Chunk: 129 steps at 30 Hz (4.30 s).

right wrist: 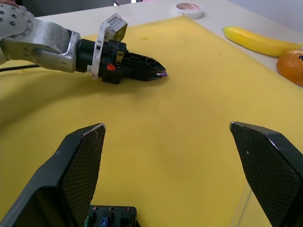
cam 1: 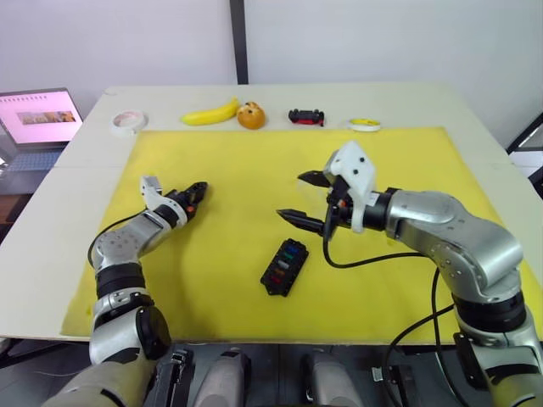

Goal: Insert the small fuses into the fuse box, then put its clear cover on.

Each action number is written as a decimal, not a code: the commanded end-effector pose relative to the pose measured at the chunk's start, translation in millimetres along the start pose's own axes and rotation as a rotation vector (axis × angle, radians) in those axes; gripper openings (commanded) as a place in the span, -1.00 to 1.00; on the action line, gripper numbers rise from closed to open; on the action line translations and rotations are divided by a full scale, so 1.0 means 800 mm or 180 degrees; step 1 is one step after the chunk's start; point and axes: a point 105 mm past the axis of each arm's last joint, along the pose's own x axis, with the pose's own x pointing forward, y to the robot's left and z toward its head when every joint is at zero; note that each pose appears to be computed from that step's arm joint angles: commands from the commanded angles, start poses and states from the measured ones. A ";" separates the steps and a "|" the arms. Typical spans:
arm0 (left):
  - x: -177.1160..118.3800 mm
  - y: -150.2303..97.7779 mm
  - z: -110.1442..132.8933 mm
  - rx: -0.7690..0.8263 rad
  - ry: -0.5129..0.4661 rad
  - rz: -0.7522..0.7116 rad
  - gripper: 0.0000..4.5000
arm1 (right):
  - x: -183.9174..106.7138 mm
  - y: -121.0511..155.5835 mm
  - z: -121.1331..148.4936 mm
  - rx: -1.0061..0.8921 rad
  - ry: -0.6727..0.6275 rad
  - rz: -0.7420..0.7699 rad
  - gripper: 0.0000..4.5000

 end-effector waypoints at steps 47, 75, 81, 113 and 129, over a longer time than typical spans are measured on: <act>-0.088 -0.163 -0.034 0.0842 0.1221 -0.1699 -0.99 | -0.022 0.011 0.038 0.1431 -0.0811 0.0417 1.00; -0.110 -0.223 -0.084 0.0959 0.1883 -0.2467 -1.00 | -0.005 0.030 0.061 0.2623 -0.1134 0.0345 0.24; -0.110 -0.222 -0.083 0.0949 0.1861 -0.2469 -1.00 | -0.005 0.030 0.064 0.2607 -0.1140 0.0355 0.24; -0.105 -0.222 -0.083 0.0930 0.1831 -0.2451 -1.00 | -0.006 0.030 0.077 0.2553 -0.1207 0.0448 -0.77; -0.106 -0.227 -0.086 0.0936 0.1871 -0.2500 -1.00 | -0.003 0.031 0.078 0.2538 -0.1191 0.0472 -0.77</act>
